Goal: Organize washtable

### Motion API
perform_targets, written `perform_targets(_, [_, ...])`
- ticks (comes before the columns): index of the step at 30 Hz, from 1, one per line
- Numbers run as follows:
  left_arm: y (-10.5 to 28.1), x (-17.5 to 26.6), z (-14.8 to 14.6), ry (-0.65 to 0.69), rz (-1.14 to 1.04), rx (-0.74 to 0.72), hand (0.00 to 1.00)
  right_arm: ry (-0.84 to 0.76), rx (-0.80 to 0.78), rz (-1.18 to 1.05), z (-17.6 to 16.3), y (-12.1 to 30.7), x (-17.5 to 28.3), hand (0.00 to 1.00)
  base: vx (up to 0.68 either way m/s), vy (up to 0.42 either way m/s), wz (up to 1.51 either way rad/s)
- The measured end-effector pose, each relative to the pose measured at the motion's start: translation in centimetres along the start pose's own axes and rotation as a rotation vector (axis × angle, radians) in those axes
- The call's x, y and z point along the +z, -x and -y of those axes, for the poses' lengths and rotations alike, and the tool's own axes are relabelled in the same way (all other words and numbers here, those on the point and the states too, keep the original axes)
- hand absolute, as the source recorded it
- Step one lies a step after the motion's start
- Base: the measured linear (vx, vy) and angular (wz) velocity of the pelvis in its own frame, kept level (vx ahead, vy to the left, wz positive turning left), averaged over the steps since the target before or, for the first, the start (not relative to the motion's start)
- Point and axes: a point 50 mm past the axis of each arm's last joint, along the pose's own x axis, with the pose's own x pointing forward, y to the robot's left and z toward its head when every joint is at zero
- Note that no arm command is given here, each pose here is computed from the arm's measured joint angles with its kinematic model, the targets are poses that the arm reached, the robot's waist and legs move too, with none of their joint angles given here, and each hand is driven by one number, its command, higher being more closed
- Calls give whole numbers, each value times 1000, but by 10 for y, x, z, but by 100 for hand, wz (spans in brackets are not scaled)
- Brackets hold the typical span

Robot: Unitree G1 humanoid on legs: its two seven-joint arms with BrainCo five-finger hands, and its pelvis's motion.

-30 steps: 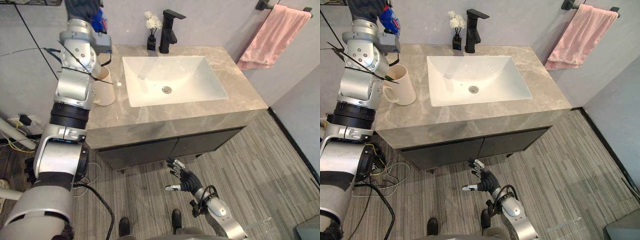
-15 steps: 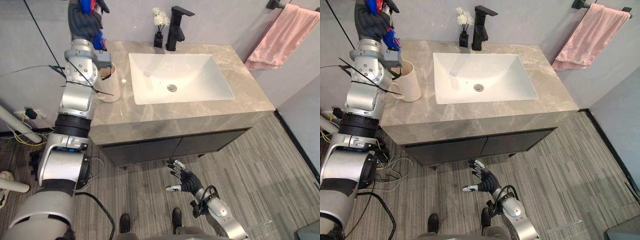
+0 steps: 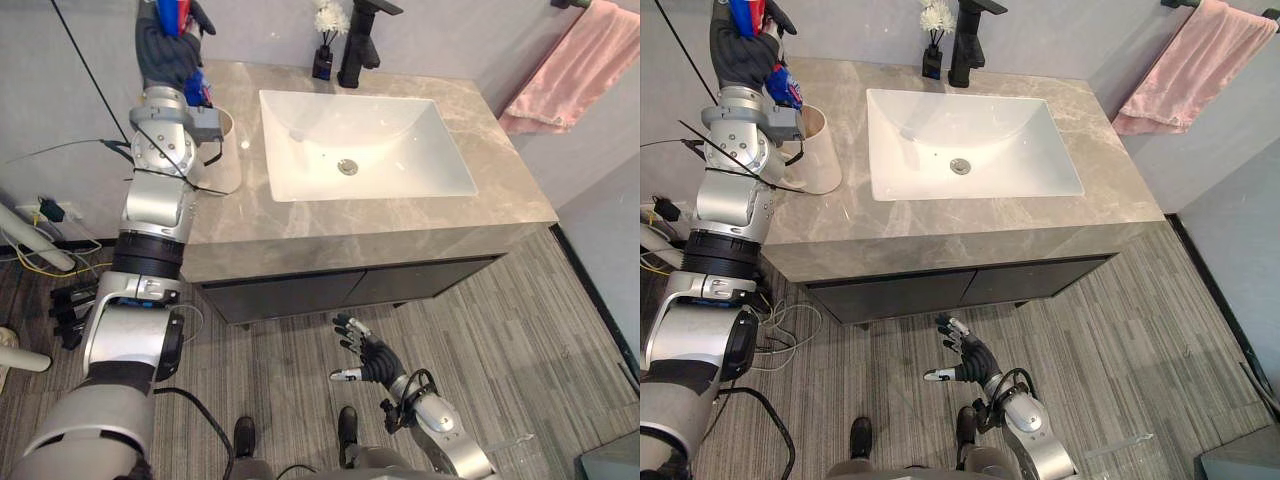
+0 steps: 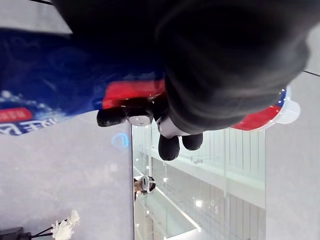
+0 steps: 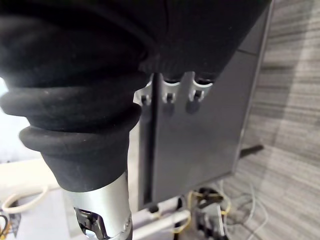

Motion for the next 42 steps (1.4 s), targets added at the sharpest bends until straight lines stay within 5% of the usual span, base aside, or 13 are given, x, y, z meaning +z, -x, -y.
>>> perform_targets(26, [7, 3, 6, 74, 42, 8, 100, 9, 11, 29, 0, -7, 8, 0, 0, 0, 0])
perform_targets(42, [37, -31, 21, 53, -90, -90, 100, 16, 17, 38, 0, -9, 10, 0, 0, 0, 0])
